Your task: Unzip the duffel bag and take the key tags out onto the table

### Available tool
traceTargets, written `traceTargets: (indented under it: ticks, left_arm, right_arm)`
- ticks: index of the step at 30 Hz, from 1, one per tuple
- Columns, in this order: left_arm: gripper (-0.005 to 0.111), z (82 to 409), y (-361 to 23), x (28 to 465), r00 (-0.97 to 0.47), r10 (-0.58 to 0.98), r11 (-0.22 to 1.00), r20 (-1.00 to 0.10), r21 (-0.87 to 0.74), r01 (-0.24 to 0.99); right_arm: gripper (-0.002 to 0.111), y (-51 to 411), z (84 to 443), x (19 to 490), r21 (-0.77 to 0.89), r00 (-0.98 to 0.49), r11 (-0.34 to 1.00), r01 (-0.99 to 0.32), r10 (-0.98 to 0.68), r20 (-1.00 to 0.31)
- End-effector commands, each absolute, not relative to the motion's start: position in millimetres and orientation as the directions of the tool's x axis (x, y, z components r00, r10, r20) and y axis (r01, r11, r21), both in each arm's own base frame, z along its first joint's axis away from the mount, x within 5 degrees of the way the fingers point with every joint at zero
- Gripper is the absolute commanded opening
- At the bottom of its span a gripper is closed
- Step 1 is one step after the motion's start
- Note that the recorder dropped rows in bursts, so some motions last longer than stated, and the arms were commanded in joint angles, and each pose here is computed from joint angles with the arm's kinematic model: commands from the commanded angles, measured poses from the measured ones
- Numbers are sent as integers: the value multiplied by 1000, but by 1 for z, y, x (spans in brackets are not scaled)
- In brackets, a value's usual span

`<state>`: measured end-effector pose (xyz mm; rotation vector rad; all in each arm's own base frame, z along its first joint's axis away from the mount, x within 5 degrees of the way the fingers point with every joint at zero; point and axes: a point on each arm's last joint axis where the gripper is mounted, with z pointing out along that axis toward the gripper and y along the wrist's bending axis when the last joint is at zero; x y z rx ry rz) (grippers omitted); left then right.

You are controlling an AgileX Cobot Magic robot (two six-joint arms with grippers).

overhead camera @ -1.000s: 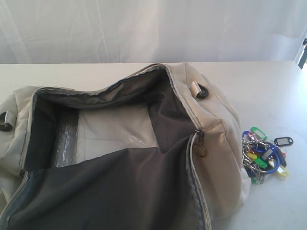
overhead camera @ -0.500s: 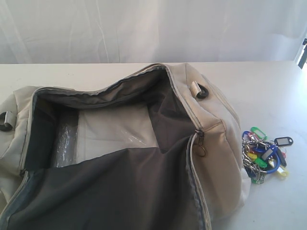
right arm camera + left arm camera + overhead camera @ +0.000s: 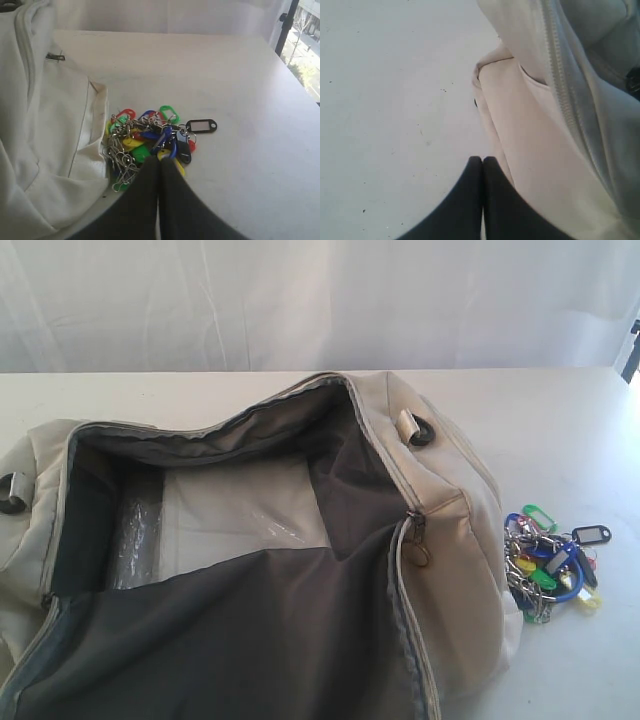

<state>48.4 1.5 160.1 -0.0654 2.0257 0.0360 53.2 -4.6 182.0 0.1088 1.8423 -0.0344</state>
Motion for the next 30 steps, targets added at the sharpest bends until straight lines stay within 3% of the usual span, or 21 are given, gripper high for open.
traceTargets:
  ticks: [1, 30]
  left_arm:
    - [0, 157, 1, 47, -459, -34, 998, -888, -6, -64]
    - [0, 157, 0, 47, -460, -17, 1000, -888, -5, -27]
  right_arm:
    - [0, -5, 182, 53, 28, -247, 995, 91, 50, -968]
    - [0, -5, 182, 53, 28, -247, 995, 91, 50, -968]
